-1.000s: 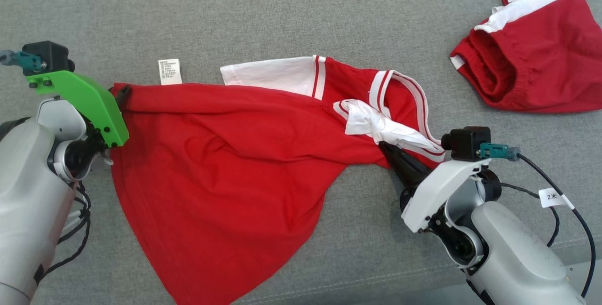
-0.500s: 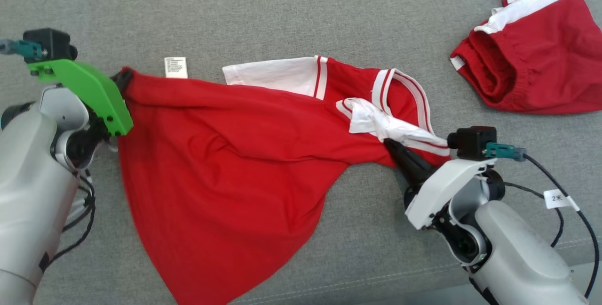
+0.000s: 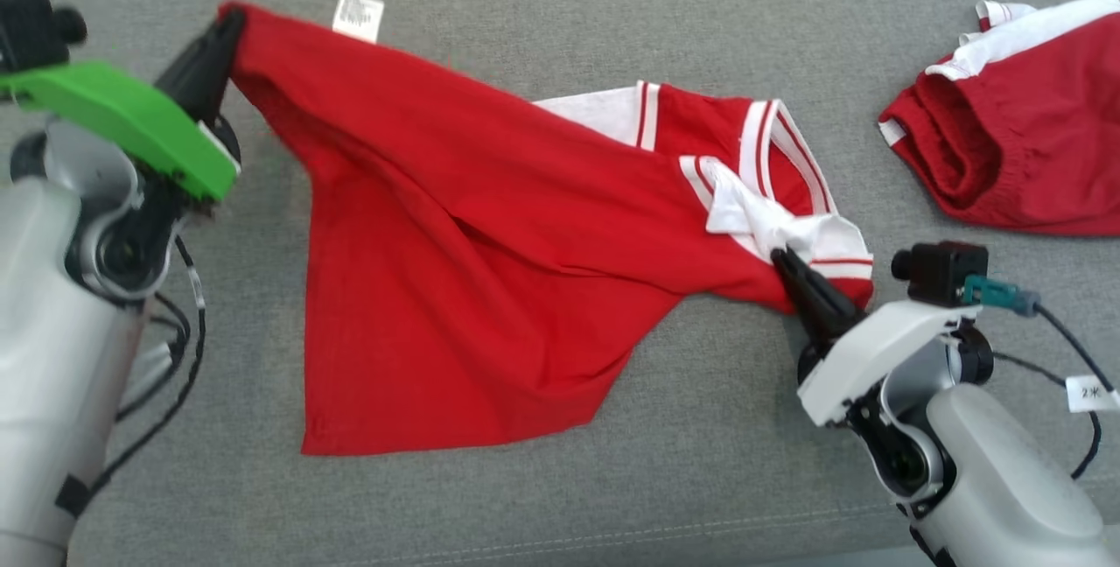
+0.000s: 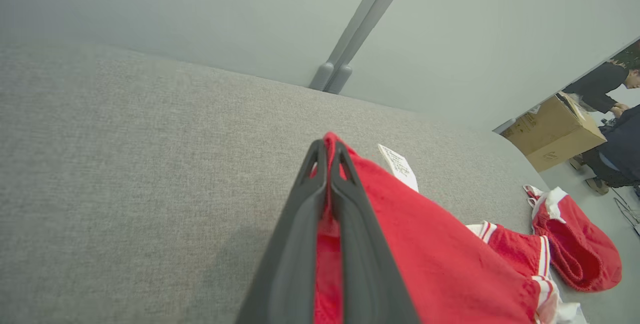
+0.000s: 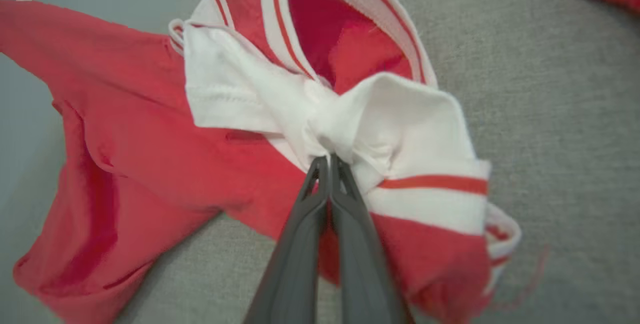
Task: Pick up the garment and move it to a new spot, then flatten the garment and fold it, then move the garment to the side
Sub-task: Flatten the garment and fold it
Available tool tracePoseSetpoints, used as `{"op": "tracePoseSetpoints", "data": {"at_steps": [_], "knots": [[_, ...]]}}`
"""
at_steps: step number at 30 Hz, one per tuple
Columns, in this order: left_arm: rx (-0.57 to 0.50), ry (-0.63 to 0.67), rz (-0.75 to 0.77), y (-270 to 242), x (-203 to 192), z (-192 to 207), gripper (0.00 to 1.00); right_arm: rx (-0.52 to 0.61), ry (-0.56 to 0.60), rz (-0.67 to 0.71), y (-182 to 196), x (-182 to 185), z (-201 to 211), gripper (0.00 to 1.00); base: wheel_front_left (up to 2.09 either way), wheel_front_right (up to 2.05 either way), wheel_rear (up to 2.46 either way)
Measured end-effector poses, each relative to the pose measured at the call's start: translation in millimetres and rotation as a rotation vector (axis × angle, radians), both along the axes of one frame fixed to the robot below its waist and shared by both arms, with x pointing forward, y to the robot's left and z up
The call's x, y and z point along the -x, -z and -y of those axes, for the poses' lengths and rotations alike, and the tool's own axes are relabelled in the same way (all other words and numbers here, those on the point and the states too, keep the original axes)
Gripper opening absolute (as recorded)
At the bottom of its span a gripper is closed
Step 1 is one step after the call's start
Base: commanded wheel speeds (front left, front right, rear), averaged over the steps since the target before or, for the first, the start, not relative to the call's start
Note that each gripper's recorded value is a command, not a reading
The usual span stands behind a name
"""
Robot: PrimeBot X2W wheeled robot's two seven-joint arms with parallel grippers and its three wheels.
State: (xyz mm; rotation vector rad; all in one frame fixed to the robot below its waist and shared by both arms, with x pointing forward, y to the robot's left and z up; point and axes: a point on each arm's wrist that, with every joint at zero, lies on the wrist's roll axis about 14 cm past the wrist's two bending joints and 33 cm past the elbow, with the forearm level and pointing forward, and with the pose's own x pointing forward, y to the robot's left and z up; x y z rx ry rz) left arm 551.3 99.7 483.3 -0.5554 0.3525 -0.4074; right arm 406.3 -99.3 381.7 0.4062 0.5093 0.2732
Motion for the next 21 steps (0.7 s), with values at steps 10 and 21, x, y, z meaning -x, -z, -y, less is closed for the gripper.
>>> {"op": "tracePoseSetpoints", "data": {"at_steps": [10, 21], "knots": [[0.125, -0.128, -0.002, 3, 50, -36, 0.00, -0.015, -0.067, 0.000, -2, 28, -21, 0.61, 0.00, 0.00, 0.00], [0.201, -0.213, 0.046, -13, 98, -66, 0.00, 0.096, -0.055, 0.171, -46, 15, 8, 1.00, 0.00, 0.00, 0.00]]}}
